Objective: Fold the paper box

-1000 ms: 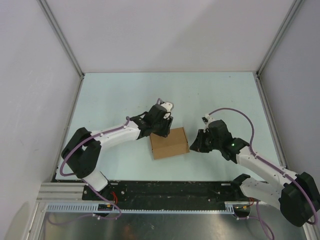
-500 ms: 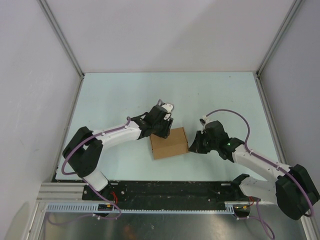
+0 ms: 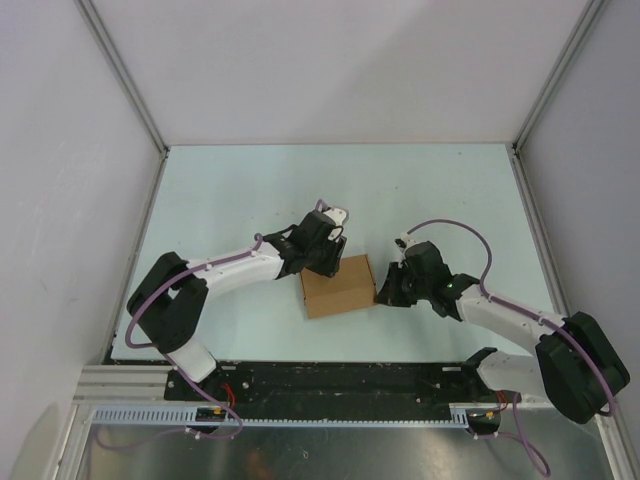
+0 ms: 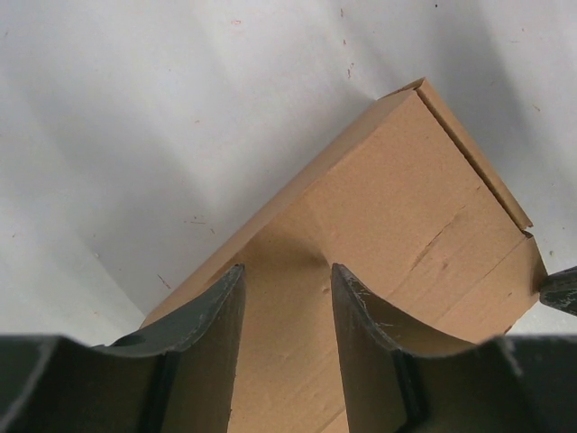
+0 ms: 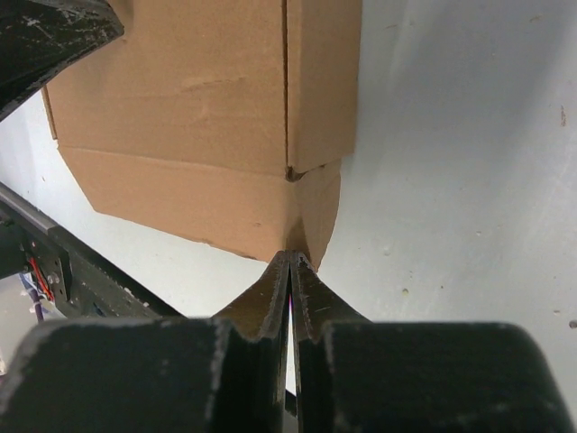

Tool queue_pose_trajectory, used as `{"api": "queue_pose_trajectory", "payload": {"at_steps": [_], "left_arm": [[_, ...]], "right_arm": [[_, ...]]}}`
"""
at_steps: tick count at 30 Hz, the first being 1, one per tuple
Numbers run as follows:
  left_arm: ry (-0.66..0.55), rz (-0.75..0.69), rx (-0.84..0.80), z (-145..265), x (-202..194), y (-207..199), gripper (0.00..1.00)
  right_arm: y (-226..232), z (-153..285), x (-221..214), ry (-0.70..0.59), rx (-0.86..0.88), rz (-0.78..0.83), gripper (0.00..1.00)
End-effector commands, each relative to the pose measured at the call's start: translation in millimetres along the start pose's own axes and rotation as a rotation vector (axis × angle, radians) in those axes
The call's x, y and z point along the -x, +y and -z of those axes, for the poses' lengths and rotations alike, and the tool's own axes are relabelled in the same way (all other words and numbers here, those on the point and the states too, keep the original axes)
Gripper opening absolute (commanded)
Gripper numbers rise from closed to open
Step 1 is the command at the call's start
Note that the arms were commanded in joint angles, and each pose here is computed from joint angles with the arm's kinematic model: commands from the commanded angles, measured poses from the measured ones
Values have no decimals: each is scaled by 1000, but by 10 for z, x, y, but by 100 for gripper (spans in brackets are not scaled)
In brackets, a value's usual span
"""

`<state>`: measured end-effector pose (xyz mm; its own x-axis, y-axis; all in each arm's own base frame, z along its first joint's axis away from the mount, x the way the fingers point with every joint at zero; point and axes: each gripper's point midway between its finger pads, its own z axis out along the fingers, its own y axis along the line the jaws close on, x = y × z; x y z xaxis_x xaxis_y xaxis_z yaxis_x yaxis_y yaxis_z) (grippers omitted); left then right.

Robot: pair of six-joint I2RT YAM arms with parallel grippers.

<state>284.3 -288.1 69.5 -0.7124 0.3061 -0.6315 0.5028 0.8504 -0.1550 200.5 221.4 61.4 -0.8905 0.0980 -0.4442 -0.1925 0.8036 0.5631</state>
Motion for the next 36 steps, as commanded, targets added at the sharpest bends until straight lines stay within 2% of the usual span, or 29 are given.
{"api": "queue_pose_trajectory", "payload": {"at_steps": [1, 21, 36], "left_arm": [[16, -6, -13, -32, -63, 8, 48], [28, -9, -20, -57, -91, -3, 47], [57, 0, -37, -78, -206, -19, 46]], "right_arm": [[36, -70, 96, -39, 16, 0, 5], [-137, -288, 31, -6, -38, 11, 3], [-59, -388, 243, -88, 6, 29, 3]]}}
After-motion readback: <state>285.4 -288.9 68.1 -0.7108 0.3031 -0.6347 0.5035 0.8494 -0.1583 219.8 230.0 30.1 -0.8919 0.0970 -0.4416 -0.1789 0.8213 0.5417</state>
